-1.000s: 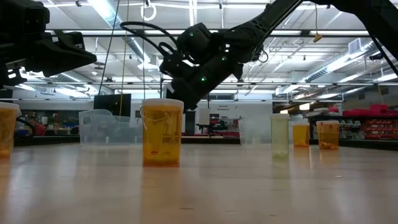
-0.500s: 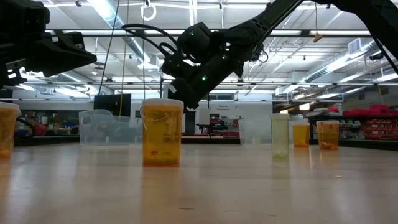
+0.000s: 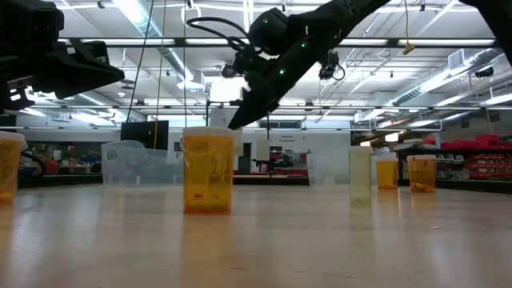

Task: Pick and place medicine bottles into bin by pill shape (circle, oval)
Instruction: Put the left slim yellow pill bottle into the right transparent bin

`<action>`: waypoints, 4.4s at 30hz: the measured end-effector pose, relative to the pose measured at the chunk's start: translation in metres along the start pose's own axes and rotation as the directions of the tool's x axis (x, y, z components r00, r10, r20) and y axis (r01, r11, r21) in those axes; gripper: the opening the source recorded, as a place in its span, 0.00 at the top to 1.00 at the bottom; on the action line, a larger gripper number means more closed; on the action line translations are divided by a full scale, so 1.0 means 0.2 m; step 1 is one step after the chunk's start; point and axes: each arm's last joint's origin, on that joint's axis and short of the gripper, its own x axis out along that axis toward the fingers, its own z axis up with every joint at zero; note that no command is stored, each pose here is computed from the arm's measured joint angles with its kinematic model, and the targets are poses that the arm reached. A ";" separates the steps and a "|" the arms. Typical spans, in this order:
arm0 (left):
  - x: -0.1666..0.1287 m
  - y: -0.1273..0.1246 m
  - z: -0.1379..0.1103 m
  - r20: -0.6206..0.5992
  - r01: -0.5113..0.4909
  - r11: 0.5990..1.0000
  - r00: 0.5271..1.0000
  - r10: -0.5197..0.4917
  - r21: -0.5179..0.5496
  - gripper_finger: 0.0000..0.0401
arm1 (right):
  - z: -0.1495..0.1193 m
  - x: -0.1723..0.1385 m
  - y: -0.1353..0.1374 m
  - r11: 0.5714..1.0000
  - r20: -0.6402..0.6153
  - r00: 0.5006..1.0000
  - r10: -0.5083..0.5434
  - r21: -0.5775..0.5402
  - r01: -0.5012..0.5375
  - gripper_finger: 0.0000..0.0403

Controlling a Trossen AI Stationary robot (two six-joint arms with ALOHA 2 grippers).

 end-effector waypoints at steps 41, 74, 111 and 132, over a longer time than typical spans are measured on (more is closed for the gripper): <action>0.00 0.00 0.00 0.000 0.000 1.000 1.000 0.000 0.000 0.86 | -0.14 -0.50 -0.48 0.902 -0.300 0.889 -0.345 0.154 0.402 0.66; 0.00 0.00 0.00 0.000 0.000 1.000 1.000 0.000 0.000 0.86 | -0.54 -0.51 -0.63 0.822 -0.498 0.809 -0.313 0.284 0.493 0.66; 0.00 0.00 0.00 0.000 0.000 1.000 1.000 0.000 0.000 0.86 | -0.76 -0.46 -0.62 0.796 -0.419 0.860 -0.290 0.393 0.460 0.64; 0.00 0.00 0.00 0.000 0.000 1.000 1.000 0.000 0.000 0.85 | -0.87 -0.65 -0.42 0.778 0.059 0.876 -0.480 0.489 0.393 0.65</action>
